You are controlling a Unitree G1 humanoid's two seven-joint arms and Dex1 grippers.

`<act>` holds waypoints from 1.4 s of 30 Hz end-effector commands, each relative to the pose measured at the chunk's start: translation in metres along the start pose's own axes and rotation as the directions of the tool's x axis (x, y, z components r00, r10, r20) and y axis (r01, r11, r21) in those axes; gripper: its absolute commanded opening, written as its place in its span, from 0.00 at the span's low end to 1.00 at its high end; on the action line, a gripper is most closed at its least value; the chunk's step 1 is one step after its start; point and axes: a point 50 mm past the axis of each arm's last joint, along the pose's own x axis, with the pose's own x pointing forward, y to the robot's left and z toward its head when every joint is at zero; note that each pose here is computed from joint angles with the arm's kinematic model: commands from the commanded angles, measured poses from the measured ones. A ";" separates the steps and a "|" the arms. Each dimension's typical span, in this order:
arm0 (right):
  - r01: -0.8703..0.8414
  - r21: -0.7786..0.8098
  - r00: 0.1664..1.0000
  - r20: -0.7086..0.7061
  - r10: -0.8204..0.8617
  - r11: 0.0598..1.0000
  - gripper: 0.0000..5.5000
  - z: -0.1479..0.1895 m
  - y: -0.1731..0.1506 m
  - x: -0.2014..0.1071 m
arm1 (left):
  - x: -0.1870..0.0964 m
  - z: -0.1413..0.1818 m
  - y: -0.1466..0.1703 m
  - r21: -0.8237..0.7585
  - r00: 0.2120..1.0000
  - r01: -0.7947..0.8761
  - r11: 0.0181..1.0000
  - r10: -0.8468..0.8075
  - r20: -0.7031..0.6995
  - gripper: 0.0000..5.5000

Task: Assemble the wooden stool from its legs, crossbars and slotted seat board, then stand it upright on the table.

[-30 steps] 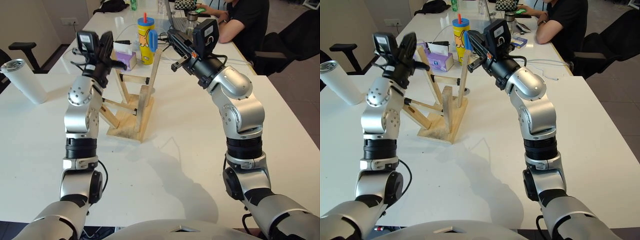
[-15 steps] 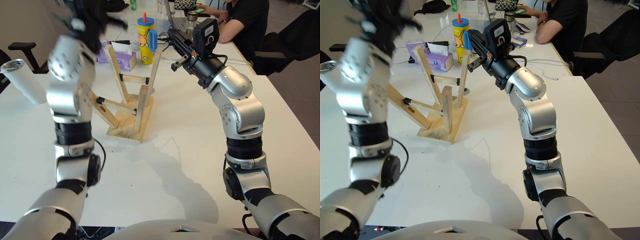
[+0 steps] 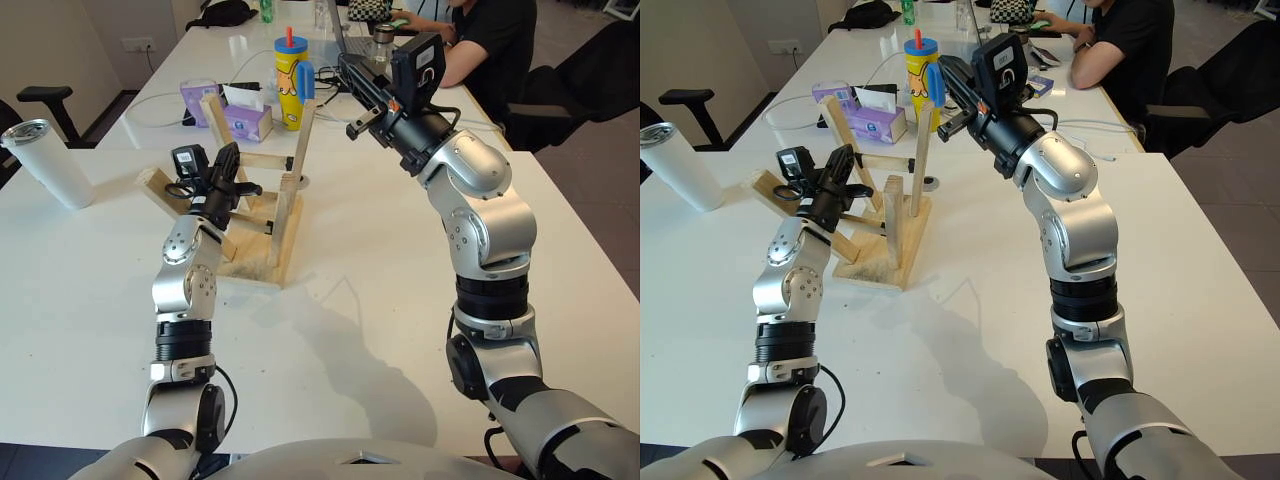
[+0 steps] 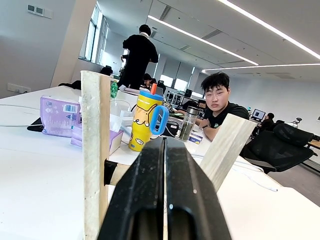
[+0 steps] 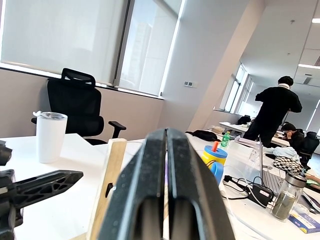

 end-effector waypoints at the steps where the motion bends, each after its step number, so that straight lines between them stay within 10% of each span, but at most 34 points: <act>1: -0.013 0.005 1.000 0.025 0.013 1.000 0.00 0.008 0.002 0.001 | -0.019 -0.041 0.022 0.063 0.970 -0.077 0.995 0.089 -0.227 0.00; 9: -0.011 0.002 1.000 0.028 0.011 1.000 0.00 0.009 0.002 0.002 | 0.031 0.113 -0.019 0.225 0.960 0.047 0.973 -0.106 0.259 0.00; 20: 0.000 0.002 1.000 0.029 0.000 1.000 0.00 0.009 0.001 0.002 | 0.030 0.242 -0.074 0.345 0.772 0.145 0.927 -0.324 0.547 0.00; 22: -0.006 0.003 1.000 0.030 0.006 1.000 0.00 0.009 0.002 0.002 | 0.033 0.219 -0.065 0.337 0.823 0.136 0.932 -0.295 0.485 0.00; 25: 0.004 0.005 1.000 0.028 -0.004 1.000 0.00 0.010 0.000 0.000 | 0.025 0.056 0.012 0.167 1.000 0.003 0.986 -0.005 0.013 0.00; 27: 0.004 0.014 1.000 0.025 -0.005 1.000 0.00 0.010 0.001 0.000 | -0.068 -0.104 0.075 0.185 0.806 -0.252 0.950 0.312 -0.504 0.00; 29: 0.000 0.022 1.000 0.021 0.000 1.000 0.00 0.010 0.001 -0.002 | -0.179 -0.185 0.080 0.141 0.516 -0.424 0.895 0.366 -0.775 0.00; 35: 0.006 0.024 1.000 0.022 -0.007 1.000 0.00 0.012 -0.002 -0.003 | -0.261 -0.238 0.055 0.123 0.251 -0.499 0.858 0.279 -0.927 0.00; 42: -0.004 0.021 1.000 0.029 0.003 1.000 0.00 0.012 0.000 -0.001 | -0.230 -0.221 0.082 0.194 0.380 -0.429 0.882 0.371 -0.847 0.00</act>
